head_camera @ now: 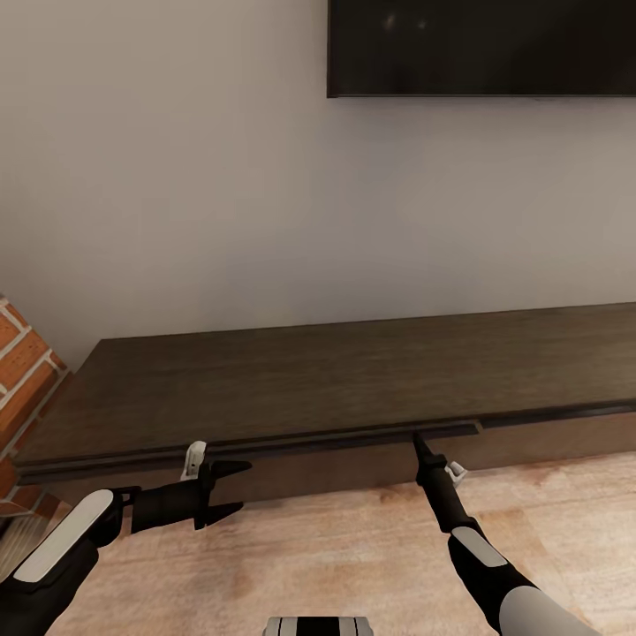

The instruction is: Place each of the two pumpkins and all three candles from the living room inside a cabinet in the living room (use any cabinet), then make sure every cabinet is closed, and position the cauldron so it is next to a table in the living room.

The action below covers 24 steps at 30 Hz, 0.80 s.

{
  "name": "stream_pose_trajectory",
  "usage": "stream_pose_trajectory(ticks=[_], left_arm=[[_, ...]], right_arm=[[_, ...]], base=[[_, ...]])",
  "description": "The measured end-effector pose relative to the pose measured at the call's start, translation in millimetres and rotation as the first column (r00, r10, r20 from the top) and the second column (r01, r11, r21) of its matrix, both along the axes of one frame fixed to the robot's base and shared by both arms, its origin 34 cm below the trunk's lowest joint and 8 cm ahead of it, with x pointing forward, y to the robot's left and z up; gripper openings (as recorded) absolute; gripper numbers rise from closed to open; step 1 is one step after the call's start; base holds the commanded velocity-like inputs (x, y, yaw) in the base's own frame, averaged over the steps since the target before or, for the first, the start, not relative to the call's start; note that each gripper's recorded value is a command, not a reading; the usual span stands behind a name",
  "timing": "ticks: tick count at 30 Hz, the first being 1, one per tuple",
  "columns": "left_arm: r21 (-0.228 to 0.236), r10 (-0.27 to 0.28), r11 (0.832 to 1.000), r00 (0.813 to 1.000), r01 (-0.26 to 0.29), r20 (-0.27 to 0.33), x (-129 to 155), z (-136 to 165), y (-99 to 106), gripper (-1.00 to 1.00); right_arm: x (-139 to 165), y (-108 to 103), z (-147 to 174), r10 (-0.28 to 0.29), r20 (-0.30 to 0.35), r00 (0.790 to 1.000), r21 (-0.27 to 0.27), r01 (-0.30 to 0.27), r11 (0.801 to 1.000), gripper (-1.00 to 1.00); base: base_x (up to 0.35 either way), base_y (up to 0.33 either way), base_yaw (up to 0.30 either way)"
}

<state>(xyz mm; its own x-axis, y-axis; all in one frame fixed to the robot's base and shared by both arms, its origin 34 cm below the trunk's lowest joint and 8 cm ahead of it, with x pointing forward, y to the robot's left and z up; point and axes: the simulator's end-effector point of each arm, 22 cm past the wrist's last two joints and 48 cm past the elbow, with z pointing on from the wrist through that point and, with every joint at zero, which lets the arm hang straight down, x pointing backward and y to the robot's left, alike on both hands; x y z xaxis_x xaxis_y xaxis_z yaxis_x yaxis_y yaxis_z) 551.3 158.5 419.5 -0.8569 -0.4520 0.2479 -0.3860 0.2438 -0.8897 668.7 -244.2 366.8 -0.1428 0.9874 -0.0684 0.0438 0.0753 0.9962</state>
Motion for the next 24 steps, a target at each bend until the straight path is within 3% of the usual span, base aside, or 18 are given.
stream_pose_trajectory(ticks=[17,24], left_arm=[[0.0,0.0,1.0,1.0,0.0,0.0,0.0,0.0,-0.1,1.0],[-0.001,-0.001,1.0,1.0,0.001,-0.001,-0.1,-0.3,-0.9,1.0]], right_arm=[[0.7,-2.3,0.0,-0.015,-0.002,1.0,0.01,0.015,1.0,-1.0],[1.0,-5.6,-0.3,-0.026,-0.002,1.0,0.014,0.026,1.0,-1.0]], base=[[-0.079,0.0,0.0],[-0.243,0.0,0.0]])
